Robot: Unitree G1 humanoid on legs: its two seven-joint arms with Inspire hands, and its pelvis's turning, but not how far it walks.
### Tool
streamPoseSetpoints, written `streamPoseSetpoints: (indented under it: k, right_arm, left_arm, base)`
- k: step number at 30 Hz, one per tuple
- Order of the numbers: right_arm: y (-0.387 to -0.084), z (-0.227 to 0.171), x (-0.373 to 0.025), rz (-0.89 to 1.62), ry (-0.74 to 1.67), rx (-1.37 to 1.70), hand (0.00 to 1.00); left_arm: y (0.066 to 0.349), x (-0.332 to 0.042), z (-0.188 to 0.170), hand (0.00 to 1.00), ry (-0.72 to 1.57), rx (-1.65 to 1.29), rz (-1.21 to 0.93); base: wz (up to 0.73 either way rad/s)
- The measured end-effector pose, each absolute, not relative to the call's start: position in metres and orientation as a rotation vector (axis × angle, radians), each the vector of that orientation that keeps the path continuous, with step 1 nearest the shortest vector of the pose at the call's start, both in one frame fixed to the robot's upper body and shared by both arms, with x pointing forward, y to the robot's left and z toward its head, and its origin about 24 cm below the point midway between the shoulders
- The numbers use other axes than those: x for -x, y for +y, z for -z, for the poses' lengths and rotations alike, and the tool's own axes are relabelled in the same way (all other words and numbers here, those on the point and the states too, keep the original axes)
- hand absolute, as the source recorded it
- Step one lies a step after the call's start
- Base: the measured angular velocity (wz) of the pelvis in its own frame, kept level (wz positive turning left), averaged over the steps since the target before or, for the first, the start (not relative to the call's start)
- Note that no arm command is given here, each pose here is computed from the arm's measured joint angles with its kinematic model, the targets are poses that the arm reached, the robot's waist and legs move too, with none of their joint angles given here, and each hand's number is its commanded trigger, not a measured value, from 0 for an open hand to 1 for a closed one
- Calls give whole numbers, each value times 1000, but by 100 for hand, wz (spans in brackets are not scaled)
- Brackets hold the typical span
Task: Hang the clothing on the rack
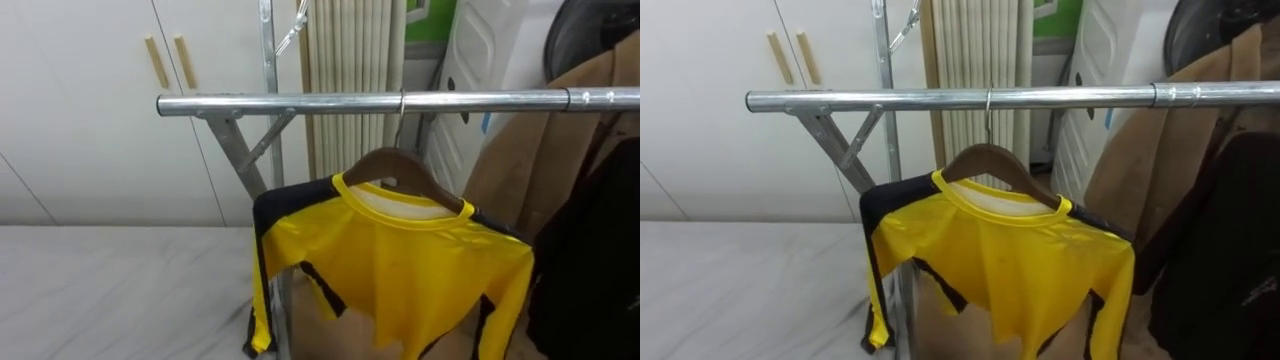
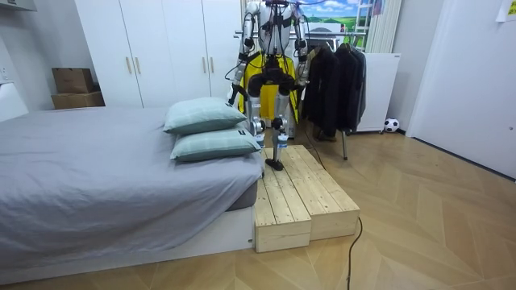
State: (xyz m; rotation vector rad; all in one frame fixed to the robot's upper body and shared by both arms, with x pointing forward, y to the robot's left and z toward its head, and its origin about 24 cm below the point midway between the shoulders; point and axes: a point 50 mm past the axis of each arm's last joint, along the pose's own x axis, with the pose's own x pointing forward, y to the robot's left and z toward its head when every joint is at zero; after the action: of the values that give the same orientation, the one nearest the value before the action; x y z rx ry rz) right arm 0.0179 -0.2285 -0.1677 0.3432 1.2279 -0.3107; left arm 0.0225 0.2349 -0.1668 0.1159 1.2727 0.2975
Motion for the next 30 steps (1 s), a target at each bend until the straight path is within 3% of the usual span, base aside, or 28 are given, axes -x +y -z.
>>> streamPoseSetpoints:
  k: [30]
  right_arm:
    - [-223, 169, -26, 249, 1248, -311, 0]
  left_arm:
    - [235, -27, 167, 0, 1277, -114, -276]
  base:
    - [0]
